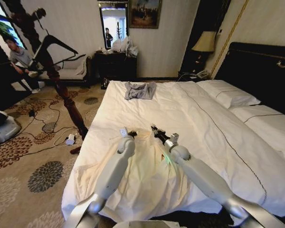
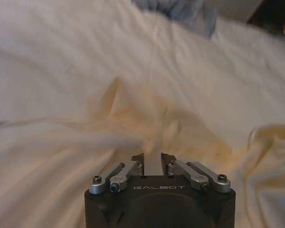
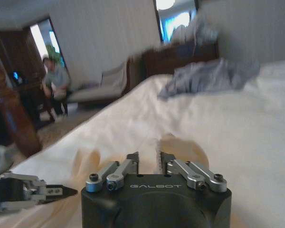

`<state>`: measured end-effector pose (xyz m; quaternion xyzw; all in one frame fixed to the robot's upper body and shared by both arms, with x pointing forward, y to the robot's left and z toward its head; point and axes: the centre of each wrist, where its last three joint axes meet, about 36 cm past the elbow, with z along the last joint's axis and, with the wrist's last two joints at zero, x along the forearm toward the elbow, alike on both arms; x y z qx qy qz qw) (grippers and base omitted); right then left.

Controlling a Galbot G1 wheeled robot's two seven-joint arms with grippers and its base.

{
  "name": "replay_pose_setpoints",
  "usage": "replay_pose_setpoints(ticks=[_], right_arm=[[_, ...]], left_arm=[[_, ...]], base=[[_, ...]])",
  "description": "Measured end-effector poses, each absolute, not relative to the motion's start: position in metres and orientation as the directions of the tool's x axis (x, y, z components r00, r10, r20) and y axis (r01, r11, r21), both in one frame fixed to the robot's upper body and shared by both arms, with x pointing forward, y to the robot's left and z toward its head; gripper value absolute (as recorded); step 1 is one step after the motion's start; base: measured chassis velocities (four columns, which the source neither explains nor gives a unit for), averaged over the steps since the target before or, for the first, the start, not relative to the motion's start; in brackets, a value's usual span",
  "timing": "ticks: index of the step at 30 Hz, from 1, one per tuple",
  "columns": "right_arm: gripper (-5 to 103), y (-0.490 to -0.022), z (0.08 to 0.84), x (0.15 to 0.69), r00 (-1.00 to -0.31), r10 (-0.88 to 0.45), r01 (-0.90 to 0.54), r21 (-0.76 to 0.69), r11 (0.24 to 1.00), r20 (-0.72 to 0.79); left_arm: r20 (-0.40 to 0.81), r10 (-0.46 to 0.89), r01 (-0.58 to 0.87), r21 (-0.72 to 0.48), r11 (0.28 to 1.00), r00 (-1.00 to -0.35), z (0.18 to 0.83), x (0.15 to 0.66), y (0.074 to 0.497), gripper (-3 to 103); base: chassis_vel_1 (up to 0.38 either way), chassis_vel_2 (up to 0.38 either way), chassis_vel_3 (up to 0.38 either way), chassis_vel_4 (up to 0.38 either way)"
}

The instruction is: Pick up the clothes from the bed and hang them on the clothes hanger.

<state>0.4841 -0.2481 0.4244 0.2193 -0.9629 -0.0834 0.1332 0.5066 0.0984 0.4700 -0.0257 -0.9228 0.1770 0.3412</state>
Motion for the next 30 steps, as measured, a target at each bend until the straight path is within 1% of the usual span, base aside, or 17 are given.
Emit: replay_pose_setpoints(ticks=[2,4,5,9,13,14,15,17,19,20,21,22,24,25,26,27,30], right_arm=[[34,-0.252,0.431,0.47,-0.857,-0.435,-0.39,0.205,0.898,0.276],[34,-0.253,0.433,0.465,-0.855,-0.425,-0.382,0.191,0.904,0.299],[46,-0.254,0.437,0.457,-0.852,-0.393,-0.361,0.154,0.92,0.347],[57,-0.257,0.454,0.445,-0.863,-0.358,-0.331,0.137,0.934,0.357],[73,-0.275,0.491,0.441,-0.931,-0.331,-0.309,0.15,0.939,0.155],[73,-0.279,0.496,0.441,-0.938,-0.327,-0.309,0.147,0.94,0.116],[79,-0.294,0.513,0.44,-0.955,-0.295,-0.295,0.136,0.946,-0.018],[85,-0.303,0.522,0.439,-0.96,-0.269,-0.278,0.134,0.951,-0.083],[95,-0.321,0.537,0.433,-0.957,-0.208,-0.238,0.137,0.962,-0.2],[95,-0.331,0.545,0.428,-0.951,-0.173,-0.214,0.138,0.967,-0.258],[100,-0.343,0.552,0.419,-0.936,-0.13,-0.182,0.133,0.974,-0.327],[100,-0.343,0.552,0.419,-0.936,-0.13,-0.182,0.133,0.974,-0.327],[100,-0.352,0.556,0.41,-0.92,-0.1,-0.155,0.118,0.981,-0.379],[100,-0.357,0.558,0.403,-0.906,-0.083,-0.138,0.105,0.985,-0.415],[100,-0.364,0.559,0.392,-0.887,-0.061,-0.113,0.089,0.99,-0.458],[100,-0.364,0.559,0.392,-0.887,-0.061,-0.113,0.089,0.99,-0.458],[100,-0.374,0.556,0.379,-0.877,-0.016,-0.072,0.099,0.992,-0.48]], left_arm=[[0.643,0.143,-0.08,-0.305,0.949,-0.752,0.472,0.494,0.122,35],[0.646,0.128,-0.087,-0.29,0.953,-0.753,0.471,0.49,0.132,35],[0.645,0.108,-0.096,-0.273,0.957,-0.756,0.472,0.481,0.151,41],[0.585,0.131,-0.069,-0.307,0.949,-0.801,0.488,0.462,0.179,57],[0.442,0.137,-0.031,-0.352,0.935,-0.887,0.521,0.437,0.207,74],[0.414,0.127,-0.029,-0.351,0.936,-0.901,0.528,0.433,0.212,74],[0.331,0.087,-0.032,-0.339,0.94,-0.94,0.544,0.42,0.226,84],[0.268,0.048,-0.042,-0.323,0.945,-0.962,0.553,0.413,0.235,84],[0.151,-0.013,-0.057,-0.289,0.956,-0.988,0.567,0.399,0.25,94],[0.077,-0.039,-0.058,-0.268,0.962,-0.996,0.577,0.39,0.259,98],[-0.058,-0.072,-0.057,-0.225,0.973,-0.996,0.595,0.373,0.276,100],[-0.058,-0.072,-0.057,-0.225,0.973,-0.996,0.595,0.373,0.276,100],[-0.196,-0.103,-0.073,-0.155,0.985,-0.975,0.611,0.361,0.294,100],[-0.305,-0.121,-0.1,-0.086,0.991,-0.945,0.623,0.354,0.31,100],[-0.471,-0.145,-0.193,0.053,0.98,-0.87,0.643,0.341,0.34,100],[-0.471,-0.145,-0.193,0.053,0.98,-0.87,0.643,0.341,0.34,100],[-0.602,-0.196,-0.373,0.183,0.91,-0.774,0.654,0.325,0.382,100]], base=[[0.0,0.0,0.0,0.0],[0.0,0.0,0.0,0.0],[0.0,0.0,0.0,0.0],[0.0,0.0,0.0,0.0],[0.0,0.0,0.0,0.0],[0.0,0.0,0.0,0.0],[0.0,0.0,0.0,0.0],[0.0,0.0,0.0,0.0],[0.0,0.0,0.0,0.0],[0.0,0.0,0.0,0.0],[0.0,0.0,0.0,0.0],[0.0,0.0,0.0,0.0],[0.0,0.0,0.0,0.0],[0.0,0.0,0.0,0.0],[0.0,0.0,0.0,0.0],[0.0,0.0,0.0,0.0],[0.0,0.0,0.0,0.0]])
